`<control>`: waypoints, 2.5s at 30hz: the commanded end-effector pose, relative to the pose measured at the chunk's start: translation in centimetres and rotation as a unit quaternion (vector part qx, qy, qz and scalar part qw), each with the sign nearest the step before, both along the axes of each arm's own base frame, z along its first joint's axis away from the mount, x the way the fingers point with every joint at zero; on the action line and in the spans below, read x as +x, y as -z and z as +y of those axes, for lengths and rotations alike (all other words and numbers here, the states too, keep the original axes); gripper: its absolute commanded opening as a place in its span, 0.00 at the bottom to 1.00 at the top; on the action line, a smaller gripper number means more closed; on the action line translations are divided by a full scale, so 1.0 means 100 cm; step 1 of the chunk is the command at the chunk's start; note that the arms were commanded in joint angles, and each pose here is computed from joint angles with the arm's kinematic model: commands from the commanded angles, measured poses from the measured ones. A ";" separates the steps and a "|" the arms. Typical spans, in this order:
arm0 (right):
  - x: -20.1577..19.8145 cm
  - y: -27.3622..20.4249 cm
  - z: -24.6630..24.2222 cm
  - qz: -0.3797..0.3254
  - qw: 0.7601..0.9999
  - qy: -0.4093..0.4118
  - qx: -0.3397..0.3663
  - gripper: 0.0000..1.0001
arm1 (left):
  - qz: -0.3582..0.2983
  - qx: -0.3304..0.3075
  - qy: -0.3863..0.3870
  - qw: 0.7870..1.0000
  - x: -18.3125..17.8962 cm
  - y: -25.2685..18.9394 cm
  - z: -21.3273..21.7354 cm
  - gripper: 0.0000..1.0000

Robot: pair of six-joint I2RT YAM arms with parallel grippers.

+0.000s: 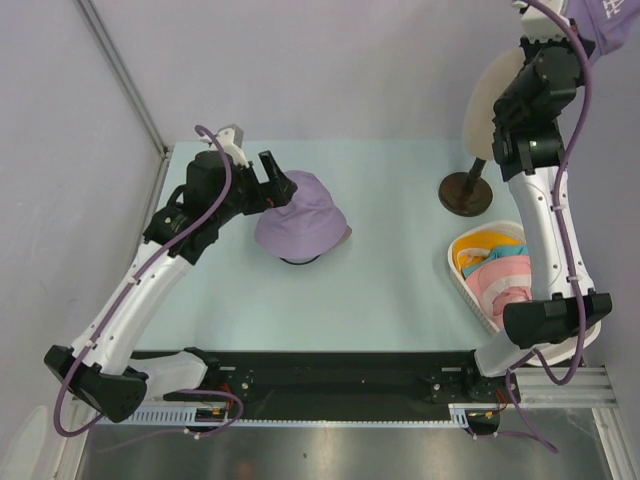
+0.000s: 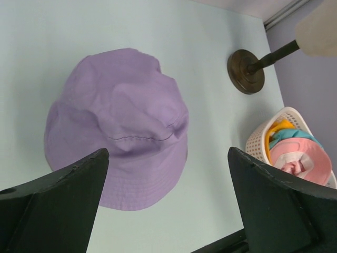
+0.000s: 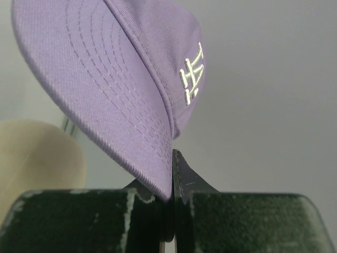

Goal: Stack the hats

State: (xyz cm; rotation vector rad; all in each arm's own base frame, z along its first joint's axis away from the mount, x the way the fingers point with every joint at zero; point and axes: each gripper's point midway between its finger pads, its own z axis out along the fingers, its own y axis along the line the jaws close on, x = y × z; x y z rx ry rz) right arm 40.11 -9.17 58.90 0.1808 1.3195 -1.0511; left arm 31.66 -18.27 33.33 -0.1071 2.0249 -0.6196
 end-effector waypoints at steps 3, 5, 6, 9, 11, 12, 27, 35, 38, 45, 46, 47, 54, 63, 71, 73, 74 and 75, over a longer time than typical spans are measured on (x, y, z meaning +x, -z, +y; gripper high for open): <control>0.037 0.047 0.009 0.079 0.995 -0.023 -0.054 0.00 | 0.000 0.015 -0.009 1.000 -0.002 0.006 0.018 1.00; 0.045 0.063 0.011 0.107 0.992 -0.024 -0.059 0.00 | 0.006 0.016 -0.010 1.000 -0.002 0.011 0.021 1.00; 0.053 0.077 0.012 0.128 0.989 -0.025 -0.064 0.00 | 0.010 0.018 -0.011 1.000 -0.003 0.013 0.022 1.00; 0.060 0.096 0.014 0.163 0.984 -0.026 -0.074 0.00 | 0.012 0.024 -0.018 0.999 -0.004 0.016 0.029 1.00; 0.063 0.107 0.019 0.177 0.981 -0.030 -0.080 0.00 | 0.013 0.026 -0.024 0.999 -0.005 0.017 0.033 1.00; 0.064 0.109 0.022 0.180 0.980 -0.037 -0.082 0.00 | 0.012 0.028 -0.026 0.999 -0.005 0.017 0.035 1.00; 0.064 0.195 0.064 0.325 0.933 -0.099 -0.116 0.00 | 0.022 0.021 -0.036 0.999 -0.003 0.025 0.040 1.00; 0.055 0.213 0.072 0.390 0.899 -0.155 -0.126 0.00 | 0.030 0.015 -0.037 0.999 -0.005 0.033 0.040 1.00; 0.049 0.226 0.075 0.415 0.884 -0.172 -0.131 0.00 | 0.032 0.014 -0.035 0.999 -0.006 0.035 0.039 1.00; 0.041 0.249 0.073 0.444 0.869 -0.180 -0.127 0.00 | 0.035 0.013 -0.035 0.999 -0.007 0.037 0.039 1.00; 0.040 0.254 0.072 0.450 0.866 -0.177 -0.128 0.00 | 0.037 0.013 -0.036 0.999 -0.007 0.039 0.040 1.00; 0.039 0.254 0.071 0.448 0.867 -0.173 -0.128 0.00 | 0.037 0.012 -0.035 0.999 -0.008 0.038 0.039 1.00; 0.034 0.227 0.068 0.392 0.900 -0.161 -0.098 0.45 | 0.019 0.022 -0.041 0.999 -0.010 0.029 0.046 1.00; -0.001 0.196 0.094 0.320 0.927 -0.185 -0.071 1.00 | 0.014 0.021 -0.043 0.999 -0.014 0.025 0.048 1.00; -0.071 0.199 0.161 0.261 0.936 -0.234 -0.024 1.00 | 0.016 0.025 -0.046 0.998 -0.025 0.029 0.054 1.00; -0.087 0.214 0.186 0.234 0.928 -0.279 0.072 1.00 | 0.017 0.029 -0.047 0.998 -0.027 0.033 0.056 1.00; -0.096 0.232 0.185 0.258 0.920 -0.279 0.098 0.99 | 0.015 0.030 -0.048 0.998 -0.030 0.032 0.058 1.00; -0.101 0.245 0.193 0.265 0.907 -0.298 0.135 0.97 | 0.016 0.035 -0.052 0.998 -0.030 0.035 0.060 1.00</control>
